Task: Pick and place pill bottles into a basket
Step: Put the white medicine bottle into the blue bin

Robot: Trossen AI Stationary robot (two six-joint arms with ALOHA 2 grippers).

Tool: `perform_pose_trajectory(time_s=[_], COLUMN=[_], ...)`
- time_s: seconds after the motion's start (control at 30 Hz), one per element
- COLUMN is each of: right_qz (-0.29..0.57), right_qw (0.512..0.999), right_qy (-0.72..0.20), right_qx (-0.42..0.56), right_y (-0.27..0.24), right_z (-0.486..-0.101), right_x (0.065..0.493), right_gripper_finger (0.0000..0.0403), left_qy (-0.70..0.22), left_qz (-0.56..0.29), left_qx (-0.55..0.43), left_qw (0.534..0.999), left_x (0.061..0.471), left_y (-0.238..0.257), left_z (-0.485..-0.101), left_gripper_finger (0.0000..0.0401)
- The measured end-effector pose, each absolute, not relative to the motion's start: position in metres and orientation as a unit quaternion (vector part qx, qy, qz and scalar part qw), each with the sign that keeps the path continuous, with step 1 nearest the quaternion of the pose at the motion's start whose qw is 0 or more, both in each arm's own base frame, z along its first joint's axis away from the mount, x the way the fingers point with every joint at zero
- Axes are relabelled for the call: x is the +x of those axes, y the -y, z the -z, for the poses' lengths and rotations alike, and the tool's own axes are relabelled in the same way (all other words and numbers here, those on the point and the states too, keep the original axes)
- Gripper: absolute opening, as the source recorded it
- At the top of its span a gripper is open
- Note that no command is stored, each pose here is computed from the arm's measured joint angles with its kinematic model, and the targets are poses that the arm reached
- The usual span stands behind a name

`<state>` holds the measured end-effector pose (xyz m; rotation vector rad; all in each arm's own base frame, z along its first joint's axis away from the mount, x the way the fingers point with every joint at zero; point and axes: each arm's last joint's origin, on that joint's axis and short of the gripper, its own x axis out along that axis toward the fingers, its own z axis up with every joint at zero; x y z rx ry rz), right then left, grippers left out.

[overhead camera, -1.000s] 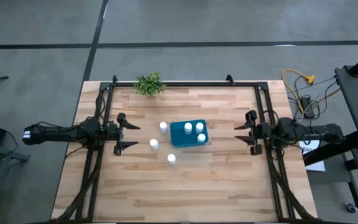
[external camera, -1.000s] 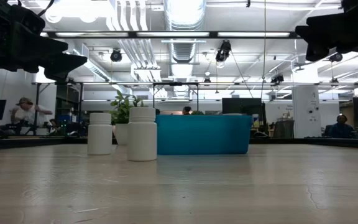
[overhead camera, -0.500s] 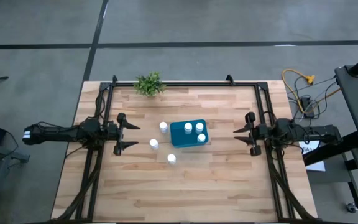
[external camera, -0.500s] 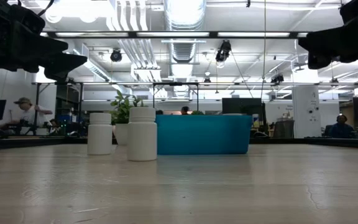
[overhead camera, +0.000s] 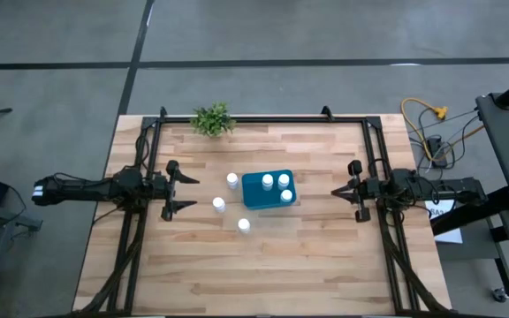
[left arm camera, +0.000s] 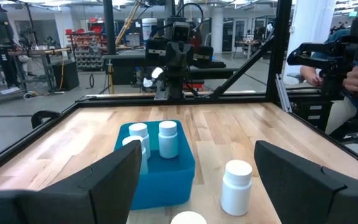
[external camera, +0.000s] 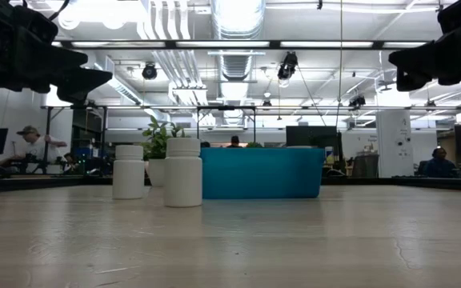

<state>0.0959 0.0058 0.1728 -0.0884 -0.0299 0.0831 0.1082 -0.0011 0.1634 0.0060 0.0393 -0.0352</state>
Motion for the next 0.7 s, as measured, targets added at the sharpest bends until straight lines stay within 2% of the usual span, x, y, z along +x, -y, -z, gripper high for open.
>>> perform_pose_trajectory(time_s=[0.7], right_qz=[-0.042], right_qw=[0.999], right_qy=[0.01], right_qx=[-0.001], right_y=[-0.0058], right_z=[-0.1723], right_x=[0.0959], right_gripper_finger=[0.0009], left_qy=[0.005], left_qz=[0.013], left_qx=[0.004], left_qw=[1.0], left_x=[0.1083], left_y=[0.0008], left_z=[-0.1682], left_gripper_finger=[0.0295])
